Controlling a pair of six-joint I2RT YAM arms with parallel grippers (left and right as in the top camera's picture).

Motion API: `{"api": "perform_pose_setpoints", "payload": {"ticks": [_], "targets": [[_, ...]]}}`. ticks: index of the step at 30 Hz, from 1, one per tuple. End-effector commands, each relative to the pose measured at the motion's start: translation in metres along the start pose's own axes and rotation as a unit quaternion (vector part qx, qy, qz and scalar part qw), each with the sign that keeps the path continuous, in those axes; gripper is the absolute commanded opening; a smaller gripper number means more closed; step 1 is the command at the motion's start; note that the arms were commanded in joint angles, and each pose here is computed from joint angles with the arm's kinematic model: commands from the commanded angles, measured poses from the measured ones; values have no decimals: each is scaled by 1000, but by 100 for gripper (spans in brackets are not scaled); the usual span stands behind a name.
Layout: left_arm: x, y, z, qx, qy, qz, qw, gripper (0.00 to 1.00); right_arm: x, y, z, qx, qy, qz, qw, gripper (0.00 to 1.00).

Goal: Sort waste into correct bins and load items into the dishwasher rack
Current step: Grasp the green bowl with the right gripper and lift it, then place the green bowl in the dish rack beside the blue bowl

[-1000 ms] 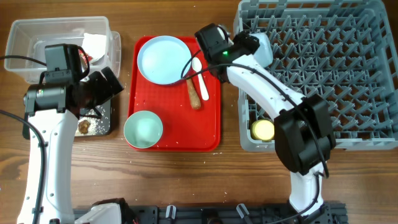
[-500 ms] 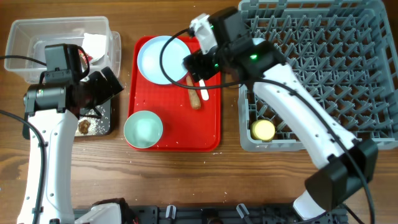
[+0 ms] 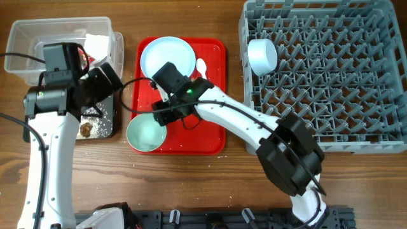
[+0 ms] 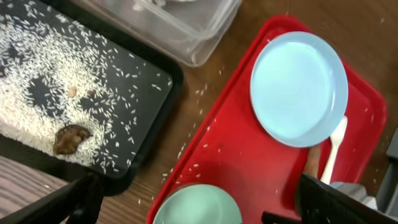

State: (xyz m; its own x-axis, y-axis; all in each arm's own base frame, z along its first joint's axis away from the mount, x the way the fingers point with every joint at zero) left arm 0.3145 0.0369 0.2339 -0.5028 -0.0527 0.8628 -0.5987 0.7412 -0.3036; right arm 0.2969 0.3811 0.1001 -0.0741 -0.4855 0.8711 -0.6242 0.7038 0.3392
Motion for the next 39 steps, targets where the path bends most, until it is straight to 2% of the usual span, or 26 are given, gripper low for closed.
{"api": "perform_pose_setpoints", "payload": {"ticks": [1,4,8,10,11,15,18,20,21,22,23,25,27,29,34,39], "targets": [[23,11,-25,23,-65,2,998,100,-25,-15,11,-24,23,26,999,38],[37,23,-36,45,-95,4,994,100,-32,-17,15,-36,32,24,999,27],[40,40,-45,70,-108,-9,992,100,-36,-17,17,-36,36,23,998,24],[41,44,-47,76,-110,-13,991,100,-38,-15,18,-36,40,19,998,14],[41,44,-48,77,-110,-13,991,100,-38,-15,18,-36,40,19,998,4],[41,44,-48,77,-110,-13,991,100,-26,-16,9,-39,25,18,999,4],[41,44,-48,77,-110,-13,991,100,36,-19,-24,-42,-42,19,998,4],[41,44,-48,77,-110,-13,991,100,104,-43,-43,-61,-113,75,989,4],[41,44,-48,77,-110,-13,991,100,135,-60,-46,-76,-142,117,980,4],[41,44,-48,77,-110,-13,991,100,180,-88,-46,-101,-183,189,960,4],[41,44,-48,77,-110,-13,991,100,222,-116,-40,-129,-215,271,929,5],[41,44,-48,77,-110,-13,991,100,290,-165,-22,-179,-254,428,849,4],[41,44,-48,77,-110,-13,991,100,342,-205,1,-201,-247,570,757,4],[41,44,-48,77,-110,-13,991,100,359,-237,13,-205,-215,627,720,4],[41,44,-48,77,-110,-13,991,100,358,-313,27,-162,-95,699,690,4],[41,44,-47,77,-110,-13,991,100,315,-363,18,-60,30,715,696,4]]}}
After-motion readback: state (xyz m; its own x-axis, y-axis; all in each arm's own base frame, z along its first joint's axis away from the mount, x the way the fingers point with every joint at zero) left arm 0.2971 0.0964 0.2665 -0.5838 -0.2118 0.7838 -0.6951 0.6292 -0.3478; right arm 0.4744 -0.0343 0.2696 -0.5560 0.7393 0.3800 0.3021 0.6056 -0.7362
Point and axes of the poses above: each gripper's point midway between its finger pads, its own x axis back along the fingers, its own y axis along the line the jaws close on, z = x × y, the point moved 4 cm from there along x, back along the fingers, and after that the axes turned 9 degrees about x, right-handed, at the moved point
